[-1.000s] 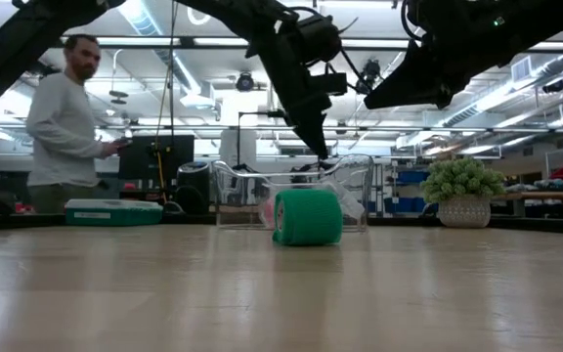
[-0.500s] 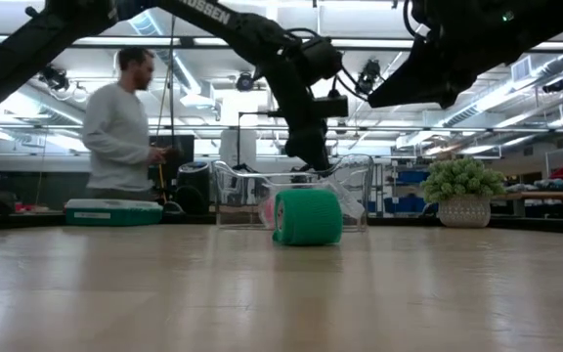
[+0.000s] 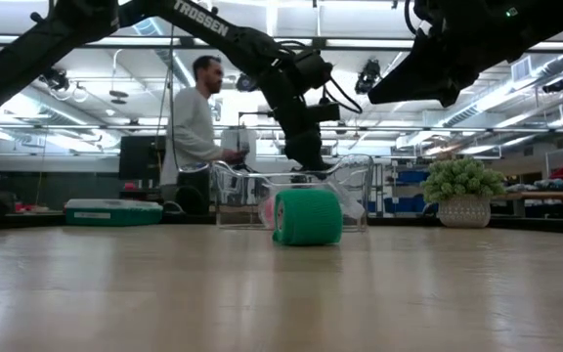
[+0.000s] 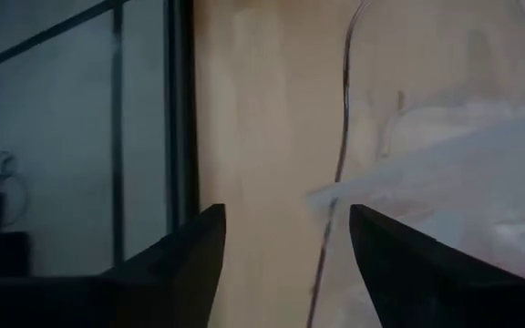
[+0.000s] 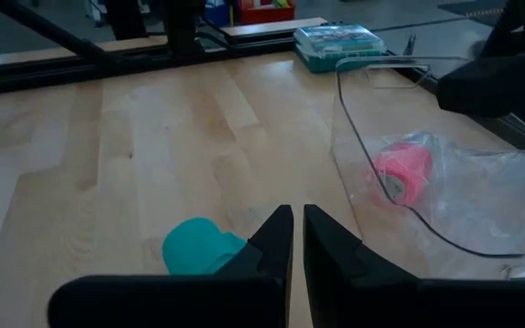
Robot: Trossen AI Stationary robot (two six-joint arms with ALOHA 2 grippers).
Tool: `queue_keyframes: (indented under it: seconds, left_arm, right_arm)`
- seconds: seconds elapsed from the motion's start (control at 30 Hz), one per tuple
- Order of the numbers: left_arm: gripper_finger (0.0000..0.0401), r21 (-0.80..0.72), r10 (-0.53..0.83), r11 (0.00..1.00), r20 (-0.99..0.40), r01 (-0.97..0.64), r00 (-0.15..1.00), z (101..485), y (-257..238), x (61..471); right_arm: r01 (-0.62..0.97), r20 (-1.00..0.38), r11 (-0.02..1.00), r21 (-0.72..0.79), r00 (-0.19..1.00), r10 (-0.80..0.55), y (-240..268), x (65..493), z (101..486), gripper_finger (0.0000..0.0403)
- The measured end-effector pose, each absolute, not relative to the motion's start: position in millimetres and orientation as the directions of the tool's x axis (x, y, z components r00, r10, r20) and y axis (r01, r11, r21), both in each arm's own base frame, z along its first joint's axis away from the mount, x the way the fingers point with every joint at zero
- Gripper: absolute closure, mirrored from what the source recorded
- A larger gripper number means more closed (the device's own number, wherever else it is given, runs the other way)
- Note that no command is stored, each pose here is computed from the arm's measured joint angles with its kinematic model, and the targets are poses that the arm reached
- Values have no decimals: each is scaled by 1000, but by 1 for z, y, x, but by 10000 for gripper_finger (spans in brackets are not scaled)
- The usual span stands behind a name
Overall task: Roll bandage
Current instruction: Open the transparent zip bag
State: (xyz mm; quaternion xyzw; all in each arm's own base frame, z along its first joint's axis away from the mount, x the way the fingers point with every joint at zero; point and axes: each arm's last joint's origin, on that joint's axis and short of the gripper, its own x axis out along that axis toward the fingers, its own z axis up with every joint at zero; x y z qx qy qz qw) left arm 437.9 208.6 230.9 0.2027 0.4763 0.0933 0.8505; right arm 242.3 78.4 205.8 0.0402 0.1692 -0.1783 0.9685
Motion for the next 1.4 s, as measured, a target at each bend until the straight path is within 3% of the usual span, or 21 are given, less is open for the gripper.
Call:
queue_keyframes:
  seconds: [0.23, 0.57, 1.4]
  left_arm:
    - [187, 365, 264, 928, -785, 74, 561, 229, 206, 438]
    - [231, 392, 291, 916, -792, 84, 536, 220, 208, 441]
    - [251, 367, 272, 928, -787, 65, 554, 215, 209, 444]
  right_arm:
    - [356, -338, 934, 14, 881, -331, 78, 243, 206, 380]
    - [356, -336, 934, 14, 882, -331, 79, 243, 206, 380]
    - [354, -337, 935, 9, 881, -330, 79, 243, 206, 380]
